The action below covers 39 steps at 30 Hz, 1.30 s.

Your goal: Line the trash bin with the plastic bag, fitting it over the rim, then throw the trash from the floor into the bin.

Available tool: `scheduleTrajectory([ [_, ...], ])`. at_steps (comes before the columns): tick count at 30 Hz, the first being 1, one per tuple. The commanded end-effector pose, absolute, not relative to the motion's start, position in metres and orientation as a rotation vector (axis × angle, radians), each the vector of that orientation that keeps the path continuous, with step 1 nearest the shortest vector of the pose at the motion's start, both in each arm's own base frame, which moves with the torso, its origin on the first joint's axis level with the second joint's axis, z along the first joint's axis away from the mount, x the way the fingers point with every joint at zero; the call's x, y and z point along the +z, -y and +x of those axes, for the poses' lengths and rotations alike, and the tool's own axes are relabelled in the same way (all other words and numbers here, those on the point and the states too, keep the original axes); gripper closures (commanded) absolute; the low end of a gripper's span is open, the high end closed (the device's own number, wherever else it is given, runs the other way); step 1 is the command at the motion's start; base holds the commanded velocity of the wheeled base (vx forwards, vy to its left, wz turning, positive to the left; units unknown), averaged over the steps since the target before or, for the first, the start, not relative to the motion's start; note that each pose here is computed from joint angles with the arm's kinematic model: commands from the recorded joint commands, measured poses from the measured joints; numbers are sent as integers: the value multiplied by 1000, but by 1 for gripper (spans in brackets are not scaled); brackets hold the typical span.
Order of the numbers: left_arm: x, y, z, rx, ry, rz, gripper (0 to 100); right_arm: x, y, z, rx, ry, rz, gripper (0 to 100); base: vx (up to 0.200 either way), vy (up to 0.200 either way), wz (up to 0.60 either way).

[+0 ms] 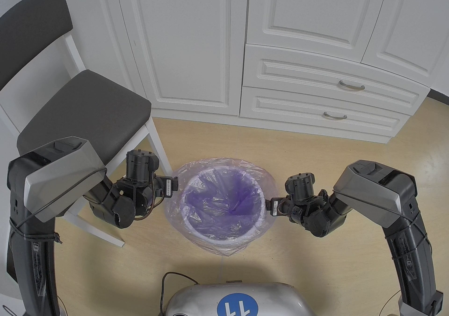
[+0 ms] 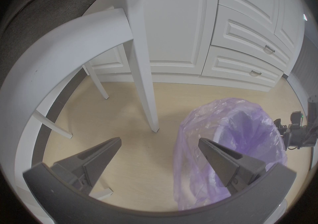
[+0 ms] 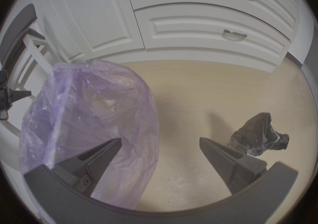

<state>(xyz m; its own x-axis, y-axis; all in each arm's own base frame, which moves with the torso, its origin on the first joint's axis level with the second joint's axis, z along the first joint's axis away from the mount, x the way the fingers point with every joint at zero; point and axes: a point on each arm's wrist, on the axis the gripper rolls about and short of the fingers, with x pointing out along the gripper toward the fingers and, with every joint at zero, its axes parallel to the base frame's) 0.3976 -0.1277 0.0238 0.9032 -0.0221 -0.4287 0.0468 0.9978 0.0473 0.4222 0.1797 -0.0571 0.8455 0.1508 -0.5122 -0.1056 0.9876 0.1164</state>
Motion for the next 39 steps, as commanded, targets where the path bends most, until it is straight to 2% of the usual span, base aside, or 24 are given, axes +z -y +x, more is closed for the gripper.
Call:
scheduleTrajectory([
  [1, 23, 125, 395, -34, -456, 70, 0, -65, -180, 424, 125, -579, 82, 0, 0, 0, 0],
  [7, 14, 118, 387, -42, -502, 138, 0, -62, -181, 428, 75, -667, 89, 0, 0, 0, 0],
  [12, 6, 118, 380, -130, -547, 136, 0, -62, -181, 428, 71, -668, 99, 0, 0, 0, 0],
  [19, -13, 114, 382, -143, -595, 142, 0, -58, -183, 428, 55, -652, 96, 0, 0, 0, 0],
  [29, -64, 113, 407, -113, -634, 135, 0, -61, -181, 429, 48, -662, 79, 0, 0, 0, 0],
  [35, -70, 120, 415, -113, -619, 117, 0, -60, -180, 432, 39, -678, 75, 0, 0, 0, 0],
  [39, -69, 123, 425, -48, -594, 74, 0, -59, -177, 435, 26, -701, 72, 0, 0, 0, 0],
])
